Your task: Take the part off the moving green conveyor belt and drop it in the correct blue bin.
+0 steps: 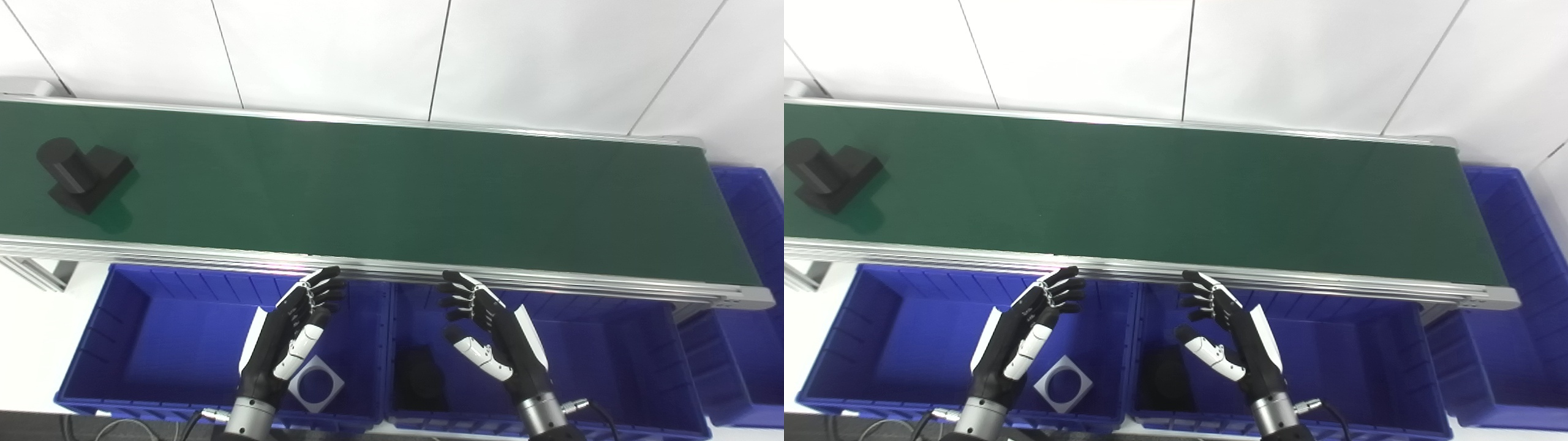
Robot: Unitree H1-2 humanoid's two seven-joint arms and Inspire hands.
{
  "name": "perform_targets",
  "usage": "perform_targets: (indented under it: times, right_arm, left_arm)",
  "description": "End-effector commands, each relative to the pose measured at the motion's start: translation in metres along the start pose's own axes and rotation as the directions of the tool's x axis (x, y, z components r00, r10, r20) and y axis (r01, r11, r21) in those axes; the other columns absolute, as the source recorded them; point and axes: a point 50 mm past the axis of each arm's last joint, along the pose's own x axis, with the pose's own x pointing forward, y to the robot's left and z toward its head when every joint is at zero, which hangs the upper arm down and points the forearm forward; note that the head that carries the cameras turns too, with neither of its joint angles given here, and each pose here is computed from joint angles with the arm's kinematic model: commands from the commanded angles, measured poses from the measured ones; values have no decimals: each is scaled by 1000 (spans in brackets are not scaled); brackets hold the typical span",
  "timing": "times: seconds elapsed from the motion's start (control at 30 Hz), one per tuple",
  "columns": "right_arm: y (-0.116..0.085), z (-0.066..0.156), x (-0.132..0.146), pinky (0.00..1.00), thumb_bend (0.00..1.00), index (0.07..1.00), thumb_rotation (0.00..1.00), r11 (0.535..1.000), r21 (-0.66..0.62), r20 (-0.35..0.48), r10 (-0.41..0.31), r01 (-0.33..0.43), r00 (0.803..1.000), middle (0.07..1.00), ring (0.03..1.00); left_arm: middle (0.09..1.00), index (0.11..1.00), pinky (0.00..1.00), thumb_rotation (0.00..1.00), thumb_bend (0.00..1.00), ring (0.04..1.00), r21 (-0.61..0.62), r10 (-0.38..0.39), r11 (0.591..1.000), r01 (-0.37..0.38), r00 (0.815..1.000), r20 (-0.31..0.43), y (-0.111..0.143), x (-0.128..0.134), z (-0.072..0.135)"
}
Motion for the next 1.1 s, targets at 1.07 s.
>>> perform_targets:
  times: [1.07]
  right_arm:
    - [-37, -34, 15, 623, 546, 832, 712, 999, -33, 16, -6, 7, 1000, 773, 712]
  left_arm:
    - [730, 761, 611, 579, 550, 691, -35, -11, 999, 12, 1000, 24, -37, 37, -29]
